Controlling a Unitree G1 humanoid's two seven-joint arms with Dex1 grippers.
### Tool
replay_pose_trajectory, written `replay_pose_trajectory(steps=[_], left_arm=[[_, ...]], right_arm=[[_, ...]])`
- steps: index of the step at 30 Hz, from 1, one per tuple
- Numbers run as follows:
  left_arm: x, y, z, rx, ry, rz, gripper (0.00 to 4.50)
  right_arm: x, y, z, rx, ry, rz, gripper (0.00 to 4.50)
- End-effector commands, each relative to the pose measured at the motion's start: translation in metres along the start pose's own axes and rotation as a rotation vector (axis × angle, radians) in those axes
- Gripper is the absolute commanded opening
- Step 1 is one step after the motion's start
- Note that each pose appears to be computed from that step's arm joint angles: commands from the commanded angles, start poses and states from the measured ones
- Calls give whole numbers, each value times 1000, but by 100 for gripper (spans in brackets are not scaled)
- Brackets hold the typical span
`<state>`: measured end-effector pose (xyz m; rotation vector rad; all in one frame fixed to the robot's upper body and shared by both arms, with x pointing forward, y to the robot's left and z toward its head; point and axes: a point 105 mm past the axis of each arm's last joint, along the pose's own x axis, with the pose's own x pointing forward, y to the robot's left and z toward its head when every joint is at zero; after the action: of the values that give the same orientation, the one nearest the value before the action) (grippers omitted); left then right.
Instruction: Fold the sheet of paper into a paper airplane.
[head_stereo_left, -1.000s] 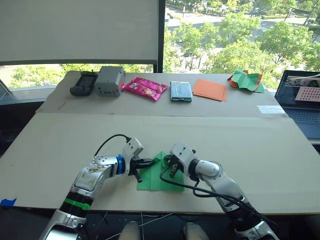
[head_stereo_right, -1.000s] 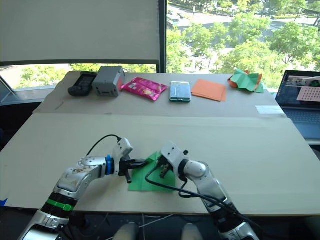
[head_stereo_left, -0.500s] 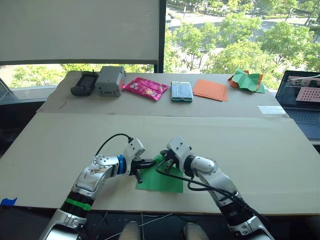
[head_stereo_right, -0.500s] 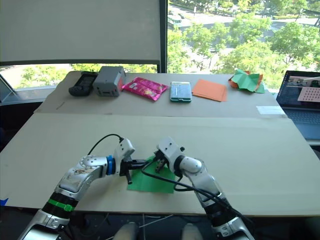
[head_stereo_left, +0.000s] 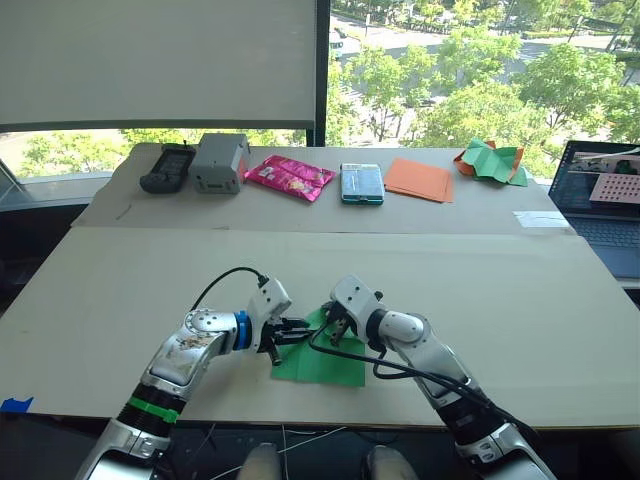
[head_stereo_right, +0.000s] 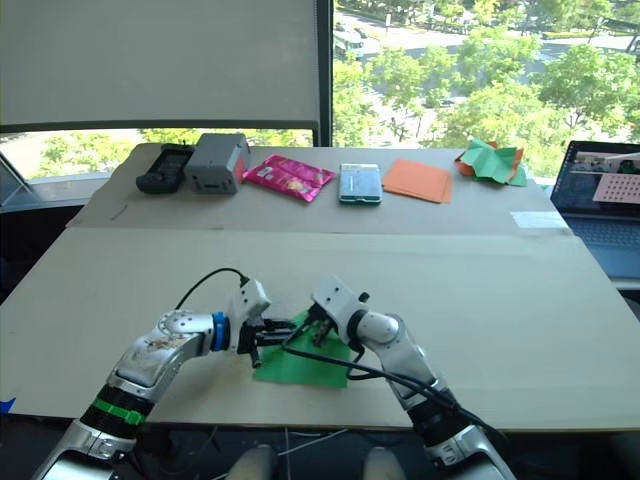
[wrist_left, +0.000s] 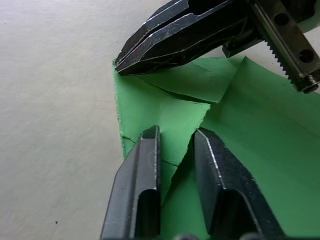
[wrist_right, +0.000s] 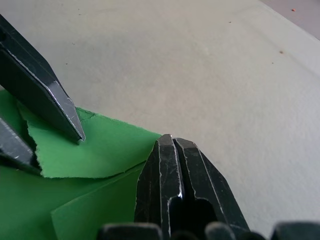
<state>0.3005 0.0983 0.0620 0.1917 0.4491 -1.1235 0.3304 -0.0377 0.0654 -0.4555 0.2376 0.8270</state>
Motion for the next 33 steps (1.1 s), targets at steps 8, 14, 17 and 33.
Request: replay_pose_trajectory(steps=[8, 14, 17, 33], left_arm=[[-29, 16, 28, -75, -122, -26, 202], [-18, 24, 34, -53, -115, -22, 1], [-3, 30, 27, -29, -71, 7, 1], [34, 28, 13, 63, 14, -23, 1]], right_arm=[[1, 4, -9, 1, 44, 10, 0], [1, 6, -10, 0, 49, 12, 0], [1, 7, -10, -2, 51, 12, 0], [2, 9, -10, -10, 61, 10, 0]])
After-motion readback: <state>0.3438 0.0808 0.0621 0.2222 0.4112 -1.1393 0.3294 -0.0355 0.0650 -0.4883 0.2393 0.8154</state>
